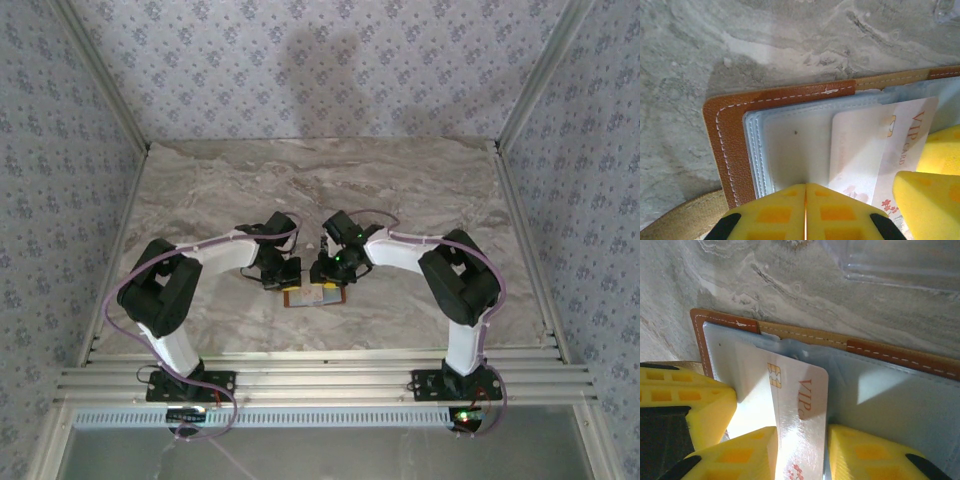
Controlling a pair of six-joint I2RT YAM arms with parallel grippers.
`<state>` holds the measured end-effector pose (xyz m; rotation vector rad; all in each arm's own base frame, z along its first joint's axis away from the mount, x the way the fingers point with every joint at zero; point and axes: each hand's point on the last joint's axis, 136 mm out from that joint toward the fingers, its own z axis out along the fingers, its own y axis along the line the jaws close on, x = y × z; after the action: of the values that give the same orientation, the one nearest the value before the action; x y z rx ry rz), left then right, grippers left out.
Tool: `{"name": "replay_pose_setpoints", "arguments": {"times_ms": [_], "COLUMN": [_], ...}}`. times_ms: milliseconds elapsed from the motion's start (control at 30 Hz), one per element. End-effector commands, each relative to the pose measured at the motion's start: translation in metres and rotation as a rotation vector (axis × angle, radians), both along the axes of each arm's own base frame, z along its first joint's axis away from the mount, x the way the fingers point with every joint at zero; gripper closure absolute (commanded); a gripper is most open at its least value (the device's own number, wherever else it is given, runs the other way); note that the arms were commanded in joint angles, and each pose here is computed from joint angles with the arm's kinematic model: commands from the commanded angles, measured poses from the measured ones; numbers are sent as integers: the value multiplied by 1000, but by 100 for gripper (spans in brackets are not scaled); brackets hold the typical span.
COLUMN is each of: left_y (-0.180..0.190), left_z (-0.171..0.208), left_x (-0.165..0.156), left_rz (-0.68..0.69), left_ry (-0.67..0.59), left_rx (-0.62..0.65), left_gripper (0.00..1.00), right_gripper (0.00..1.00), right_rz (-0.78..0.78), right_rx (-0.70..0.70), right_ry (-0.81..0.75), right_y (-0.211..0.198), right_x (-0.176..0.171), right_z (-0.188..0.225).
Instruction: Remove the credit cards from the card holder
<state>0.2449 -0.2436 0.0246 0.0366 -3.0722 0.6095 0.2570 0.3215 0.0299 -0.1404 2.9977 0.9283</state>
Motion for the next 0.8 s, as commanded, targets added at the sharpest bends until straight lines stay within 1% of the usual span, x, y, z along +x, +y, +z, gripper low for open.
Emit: {"name": "replay_pose_setpoints", "arguments": {"times_ms": [0, 133, 300, 600, 767], "left_y": [12, 11, 11, 12, 12], "left_z": [-12, -11, -10, -8, -5], "left_x": [-6, -6, -6, -6, -4], "left_rz": [-11, -14, -13, -17, -21], "left_ry": [26, 25, 23, 19, 13], "left_rx": [75, 72, 73, 77, 78], "left_gripper": [91, 90, 91, 91, 91], "right_gripper": [70, 74, 81, 89, 92], "right_rz": [-5, -16, -29, -43, -48], "right_rx": [31, 58, 65, 10, 17], "right_ry": [18, 34, 25, -7, -26], "right_y": [0, -1, -5, -27, -35], "right_x": [-4, -4, -2, 0, 2], "right_z": [0, -3, 0, 8, 19]}}
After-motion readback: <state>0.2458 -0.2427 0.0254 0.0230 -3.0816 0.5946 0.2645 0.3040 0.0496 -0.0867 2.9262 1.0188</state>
